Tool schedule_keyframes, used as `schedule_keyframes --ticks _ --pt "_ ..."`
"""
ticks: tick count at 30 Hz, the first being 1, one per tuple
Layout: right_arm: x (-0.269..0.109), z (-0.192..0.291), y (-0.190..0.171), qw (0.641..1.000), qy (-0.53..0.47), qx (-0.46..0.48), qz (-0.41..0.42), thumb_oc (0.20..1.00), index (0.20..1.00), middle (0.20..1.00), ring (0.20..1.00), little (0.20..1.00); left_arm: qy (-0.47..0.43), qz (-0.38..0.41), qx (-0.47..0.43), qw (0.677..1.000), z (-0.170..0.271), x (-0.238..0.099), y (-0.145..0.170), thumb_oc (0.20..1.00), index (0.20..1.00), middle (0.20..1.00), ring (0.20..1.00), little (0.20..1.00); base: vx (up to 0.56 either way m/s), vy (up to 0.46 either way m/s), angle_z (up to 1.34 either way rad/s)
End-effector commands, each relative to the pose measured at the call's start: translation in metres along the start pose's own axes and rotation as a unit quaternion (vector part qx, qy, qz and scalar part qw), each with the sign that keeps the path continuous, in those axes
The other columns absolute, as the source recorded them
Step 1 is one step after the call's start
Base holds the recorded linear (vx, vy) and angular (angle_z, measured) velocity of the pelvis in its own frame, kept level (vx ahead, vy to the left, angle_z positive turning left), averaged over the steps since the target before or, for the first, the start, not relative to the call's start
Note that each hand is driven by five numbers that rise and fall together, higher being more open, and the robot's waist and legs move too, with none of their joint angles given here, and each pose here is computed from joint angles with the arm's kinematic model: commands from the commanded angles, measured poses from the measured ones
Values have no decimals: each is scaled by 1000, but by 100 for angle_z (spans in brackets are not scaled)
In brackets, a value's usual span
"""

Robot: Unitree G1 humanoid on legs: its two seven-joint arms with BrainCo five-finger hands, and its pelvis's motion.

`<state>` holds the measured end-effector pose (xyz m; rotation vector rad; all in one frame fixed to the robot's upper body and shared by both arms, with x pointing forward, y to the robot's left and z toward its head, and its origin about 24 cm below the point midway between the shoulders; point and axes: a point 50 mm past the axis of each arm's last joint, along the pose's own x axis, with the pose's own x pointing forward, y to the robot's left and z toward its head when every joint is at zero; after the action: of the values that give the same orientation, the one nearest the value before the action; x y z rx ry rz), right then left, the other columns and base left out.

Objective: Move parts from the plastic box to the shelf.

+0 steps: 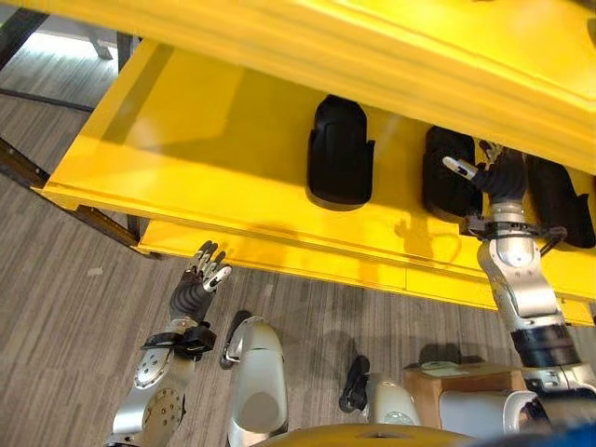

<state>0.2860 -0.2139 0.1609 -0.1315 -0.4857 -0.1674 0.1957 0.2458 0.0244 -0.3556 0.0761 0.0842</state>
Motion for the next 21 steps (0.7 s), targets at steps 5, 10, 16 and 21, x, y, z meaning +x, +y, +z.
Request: schedule_keyframes --ticks 5,10,16,21 --pt "-36 9 -15 997 -39 -34 52 1000 1000 1000 1000 1000 -40 -79 118 989 24 -7 -9 1000 1000 1000 1000 1000 32 7 -2" --pt "-60 -6 -15 997 7 -47 61 1000 1000 1000 1000 1000 -70 -134 267 952 35 0 -26 1000 1000 1000 1000 1000 40 11 -6" --pt "-69 -14 -14 997 23 -59 52 1000 1000 1000 1000 1000 -122 -189 433 873 38 18 -55 1000 1000 1000 1000 1000 13 11 -3" --pt "-72 -22 -10 996 43 -59 48 1000 1000 1000 1000 1000 -134 -227 527 808 27 36 -75 1000 1000 1000 1000 1000 11 21 -9"
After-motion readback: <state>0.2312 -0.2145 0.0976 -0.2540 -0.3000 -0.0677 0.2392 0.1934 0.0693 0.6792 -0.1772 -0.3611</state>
